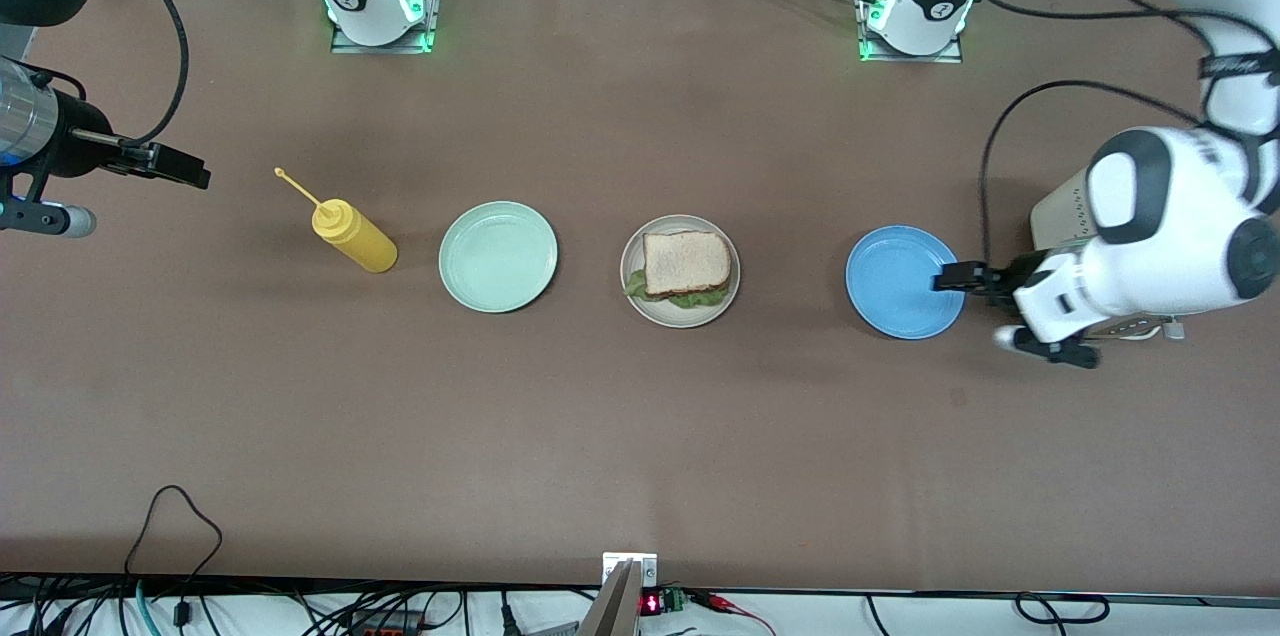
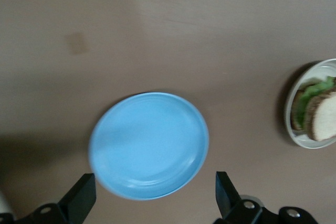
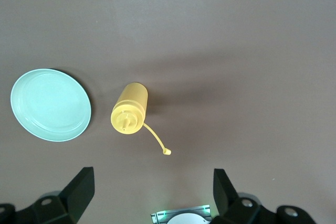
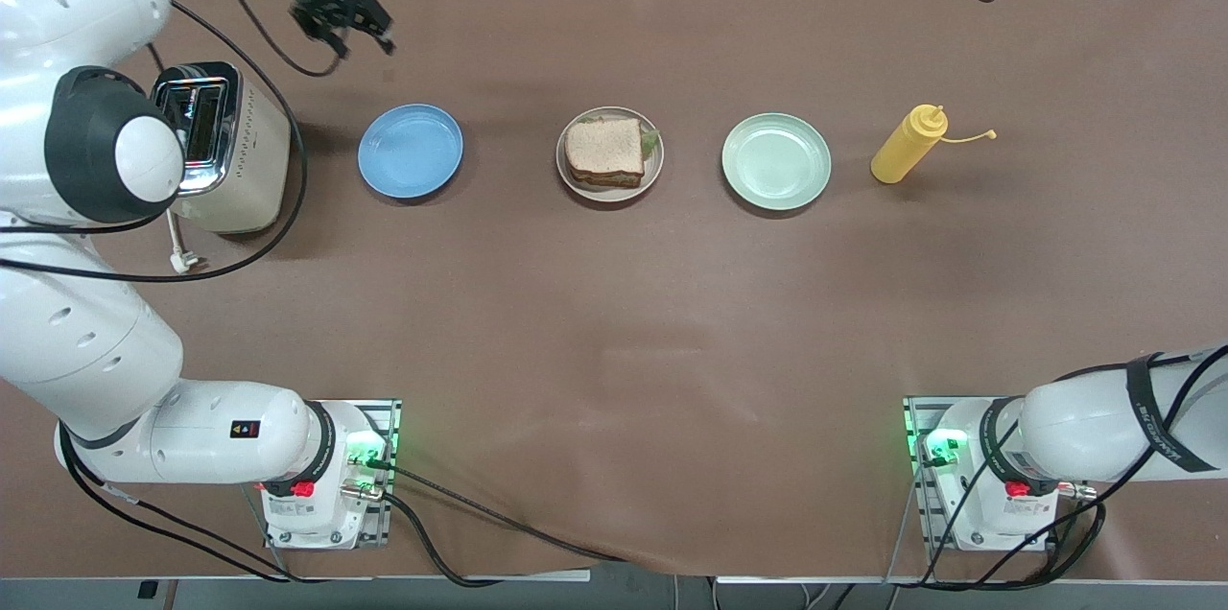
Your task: Make sandwich in beige plate with both arms
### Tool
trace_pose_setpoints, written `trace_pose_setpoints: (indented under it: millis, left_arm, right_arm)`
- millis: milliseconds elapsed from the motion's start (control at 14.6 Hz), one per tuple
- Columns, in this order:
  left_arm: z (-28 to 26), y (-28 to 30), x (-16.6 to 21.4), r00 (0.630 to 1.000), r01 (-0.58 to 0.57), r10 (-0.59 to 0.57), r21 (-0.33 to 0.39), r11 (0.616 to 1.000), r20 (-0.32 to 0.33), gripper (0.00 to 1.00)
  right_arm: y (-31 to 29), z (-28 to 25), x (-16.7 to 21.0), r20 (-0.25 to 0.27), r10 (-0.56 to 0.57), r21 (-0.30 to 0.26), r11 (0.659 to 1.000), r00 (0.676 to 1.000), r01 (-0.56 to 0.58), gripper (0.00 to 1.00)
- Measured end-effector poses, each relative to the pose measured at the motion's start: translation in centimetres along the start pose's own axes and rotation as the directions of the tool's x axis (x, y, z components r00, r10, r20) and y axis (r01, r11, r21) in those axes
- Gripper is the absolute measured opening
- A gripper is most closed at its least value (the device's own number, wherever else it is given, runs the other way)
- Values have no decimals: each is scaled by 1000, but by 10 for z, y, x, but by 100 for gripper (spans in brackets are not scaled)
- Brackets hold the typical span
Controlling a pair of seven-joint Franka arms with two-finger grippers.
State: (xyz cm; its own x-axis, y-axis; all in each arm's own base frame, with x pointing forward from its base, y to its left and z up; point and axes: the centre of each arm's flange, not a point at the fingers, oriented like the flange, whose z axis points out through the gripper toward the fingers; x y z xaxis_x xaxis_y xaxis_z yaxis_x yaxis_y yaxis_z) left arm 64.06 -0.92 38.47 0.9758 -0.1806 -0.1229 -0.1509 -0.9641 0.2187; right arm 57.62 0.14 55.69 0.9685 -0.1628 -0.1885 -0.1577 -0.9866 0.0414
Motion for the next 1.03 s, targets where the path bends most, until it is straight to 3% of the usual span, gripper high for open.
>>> trace_pose_setpoints:
  millis: [275, 550, 1031]
  left_arm:
    - [-97, 11, -16, 999, 31, -26, 128, 991, -47, 100]
    - [-166, 40, -43, 992, 116, -107, 130, 985, -69, 100]
    - [-198, 55, -82, 981, 194, -190, 116, 974, -47, 100]
  right_arm:
    - [0, 0, 0, 0, 0, 0, 1000, 1000, 0, 100]
    - [0, 0, 0, 0, 0, 0, 1000, 1000, 0, 100]
    - [0, 0, 0, 0, 0, 0, 1000, 1000, 0, 100]
